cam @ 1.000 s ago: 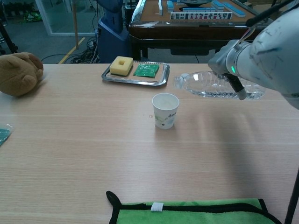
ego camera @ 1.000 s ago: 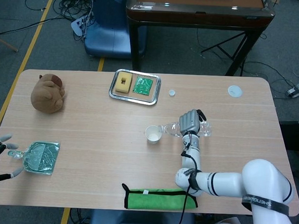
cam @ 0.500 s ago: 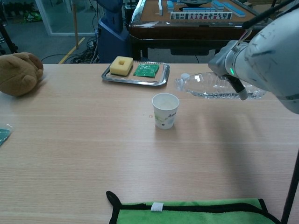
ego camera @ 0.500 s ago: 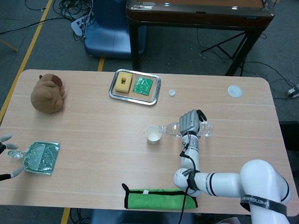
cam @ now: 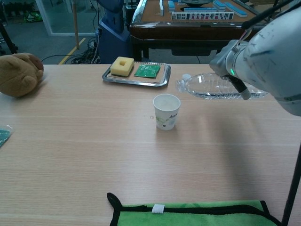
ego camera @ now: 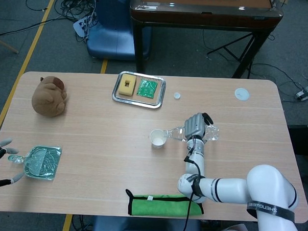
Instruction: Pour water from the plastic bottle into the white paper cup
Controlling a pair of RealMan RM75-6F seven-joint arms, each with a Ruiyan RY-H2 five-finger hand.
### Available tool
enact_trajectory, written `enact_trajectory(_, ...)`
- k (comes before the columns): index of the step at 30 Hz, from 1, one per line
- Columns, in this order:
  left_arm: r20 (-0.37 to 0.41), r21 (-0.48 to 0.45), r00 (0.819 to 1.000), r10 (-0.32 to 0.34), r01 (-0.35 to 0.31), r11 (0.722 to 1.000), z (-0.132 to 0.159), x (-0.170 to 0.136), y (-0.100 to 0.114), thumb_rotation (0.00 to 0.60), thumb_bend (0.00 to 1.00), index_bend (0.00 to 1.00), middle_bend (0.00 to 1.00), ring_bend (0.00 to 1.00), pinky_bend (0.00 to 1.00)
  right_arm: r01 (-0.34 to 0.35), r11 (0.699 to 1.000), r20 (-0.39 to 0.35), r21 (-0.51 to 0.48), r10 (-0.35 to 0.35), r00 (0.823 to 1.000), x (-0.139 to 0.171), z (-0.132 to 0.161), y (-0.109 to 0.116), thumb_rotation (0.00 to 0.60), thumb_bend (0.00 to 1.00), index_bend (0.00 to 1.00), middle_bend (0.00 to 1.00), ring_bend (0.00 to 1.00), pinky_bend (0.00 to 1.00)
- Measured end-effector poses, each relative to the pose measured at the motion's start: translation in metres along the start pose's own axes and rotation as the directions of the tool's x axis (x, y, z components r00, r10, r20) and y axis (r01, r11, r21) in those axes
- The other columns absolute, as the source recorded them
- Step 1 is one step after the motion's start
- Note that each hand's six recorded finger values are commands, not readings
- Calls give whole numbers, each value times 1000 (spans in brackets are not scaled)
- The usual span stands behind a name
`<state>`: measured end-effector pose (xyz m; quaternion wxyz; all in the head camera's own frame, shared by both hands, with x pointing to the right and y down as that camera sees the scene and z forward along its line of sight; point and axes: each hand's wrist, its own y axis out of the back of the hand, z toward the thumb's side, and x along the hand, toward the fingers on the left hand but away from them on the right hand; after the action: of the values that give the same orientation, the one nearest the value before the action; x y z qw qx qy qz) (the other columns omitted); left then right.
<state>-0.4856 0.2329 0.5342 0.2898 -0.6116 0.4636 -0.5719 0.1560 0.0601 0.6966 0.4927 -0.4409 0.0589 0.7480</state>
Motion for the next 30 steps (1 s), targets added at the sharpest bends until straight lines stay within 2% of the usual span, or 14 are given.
enact_trajectory(30,-3,1,1000,-1,1,1000,-1,0,0,600,68,380,190,272,494,-13,999,13,29,13,1000,0,0,-2,600,252,622,629,508,505)
